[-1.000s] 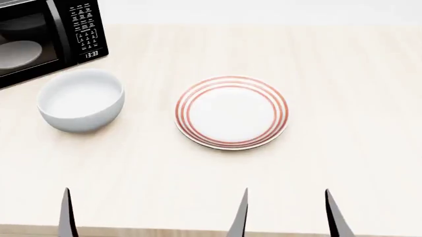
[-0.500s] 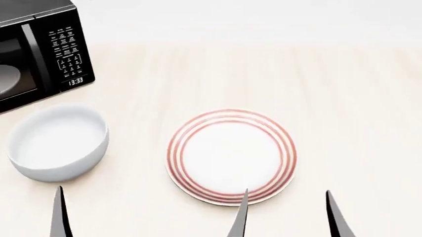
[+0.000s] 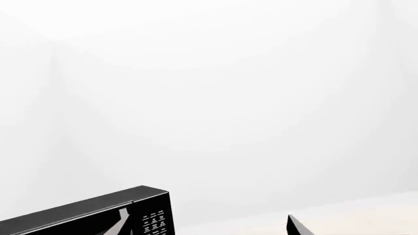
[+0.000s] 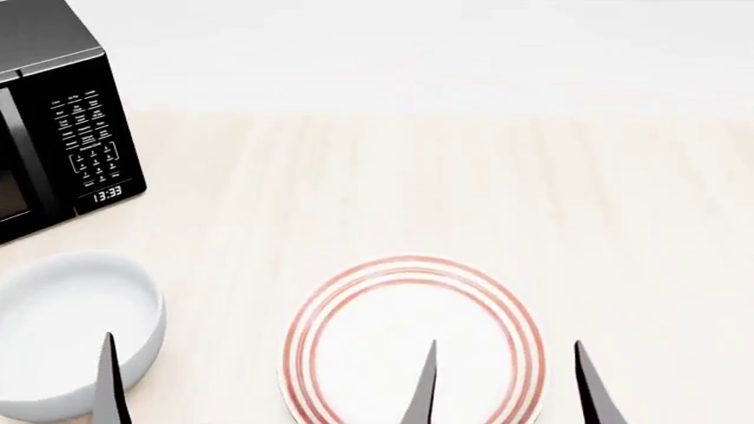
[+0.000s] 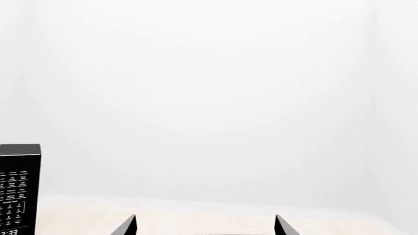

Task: Pick up the white bowl and put it on the plate.

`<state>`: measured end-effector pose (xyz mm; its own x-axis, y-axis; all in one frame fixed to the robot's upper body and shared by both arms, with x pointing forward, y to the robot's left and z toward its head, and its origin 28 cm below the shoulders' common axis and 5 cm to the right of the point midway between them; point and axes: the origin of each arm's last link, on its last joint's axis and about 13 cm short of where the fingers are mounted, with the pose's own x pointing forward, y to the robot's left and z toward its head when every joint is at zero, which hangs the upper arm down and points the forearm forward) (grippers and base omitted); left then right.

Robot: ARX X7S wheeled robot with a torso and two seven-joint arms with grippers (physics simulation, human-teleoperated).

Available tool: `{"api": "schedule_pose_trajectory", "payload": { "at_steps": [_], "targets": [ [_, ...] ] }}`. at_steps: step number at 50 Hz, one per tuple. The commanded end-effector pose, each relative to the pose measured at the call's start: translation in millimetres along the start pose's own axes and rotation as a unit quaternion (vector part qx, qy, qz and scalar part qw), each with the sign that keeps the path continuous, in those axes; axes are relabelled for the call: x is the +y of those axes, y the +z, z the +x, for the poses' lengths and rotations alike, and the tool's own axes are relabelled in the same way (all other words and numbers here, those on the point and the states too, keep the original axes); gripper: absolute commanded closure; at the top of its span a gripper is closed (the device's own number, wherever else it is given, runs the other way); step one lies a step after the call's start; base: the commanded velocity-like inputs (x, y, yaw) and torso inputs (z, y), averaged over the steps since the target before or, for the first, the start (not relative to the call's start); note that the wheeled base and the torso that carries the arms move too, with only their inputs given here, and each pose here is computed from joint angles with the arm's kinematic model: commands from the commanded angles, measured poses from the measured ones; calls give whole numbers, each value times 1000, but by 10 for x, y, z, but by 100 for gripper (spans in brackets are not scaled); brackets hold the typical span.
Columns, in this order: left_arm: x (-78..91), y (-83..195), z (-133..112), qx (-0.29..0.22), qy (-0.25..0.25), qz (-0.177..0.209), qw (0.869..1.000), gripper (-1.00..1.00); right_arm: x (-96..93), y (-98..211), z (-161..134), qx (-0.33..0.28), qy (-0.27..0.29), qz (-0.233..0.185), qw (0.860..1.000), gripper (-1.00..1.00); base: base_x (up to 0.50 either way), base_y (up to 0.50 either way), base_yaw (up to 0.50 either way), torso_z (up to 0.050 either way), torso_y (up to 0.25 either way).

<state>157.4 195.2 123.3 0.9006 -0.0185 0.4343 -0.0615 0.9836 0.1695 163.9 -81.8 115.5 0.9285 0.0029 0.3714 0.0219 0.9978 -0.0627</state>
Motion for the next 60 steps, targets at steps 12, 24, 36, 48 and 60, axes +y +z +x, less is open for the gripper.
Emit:
{"api": "schedule_pose_trajectory", "payload": {
  "at_steps": [12,24,36,48,60],
  "targets": [
    [78,324,2,7,4,23,1000,-100,-20,-37,24,1,-3,-14,1000,-100,0,0,0,0,0],
    [232,443,48,14,29,36,999,-100,-38,-33,25,0,-7,-17,1000,-100,0,0,0,0,0],
    [396,405,133,37,28,12,999,-100,-46,-10,27,-4,-8,-17,1000,-100,0,0,0,0,0],
    [704,536,546,71,14,-8,997,-100,-79,-13,35,-2,-17,-16,1000,-100,0,0,0,0,0],
    [943,739,715,155,26,-40,987,-100,-69,-44,33,3,-16,-18,1000,-100,0,0,0,0,0]
  ]
}}
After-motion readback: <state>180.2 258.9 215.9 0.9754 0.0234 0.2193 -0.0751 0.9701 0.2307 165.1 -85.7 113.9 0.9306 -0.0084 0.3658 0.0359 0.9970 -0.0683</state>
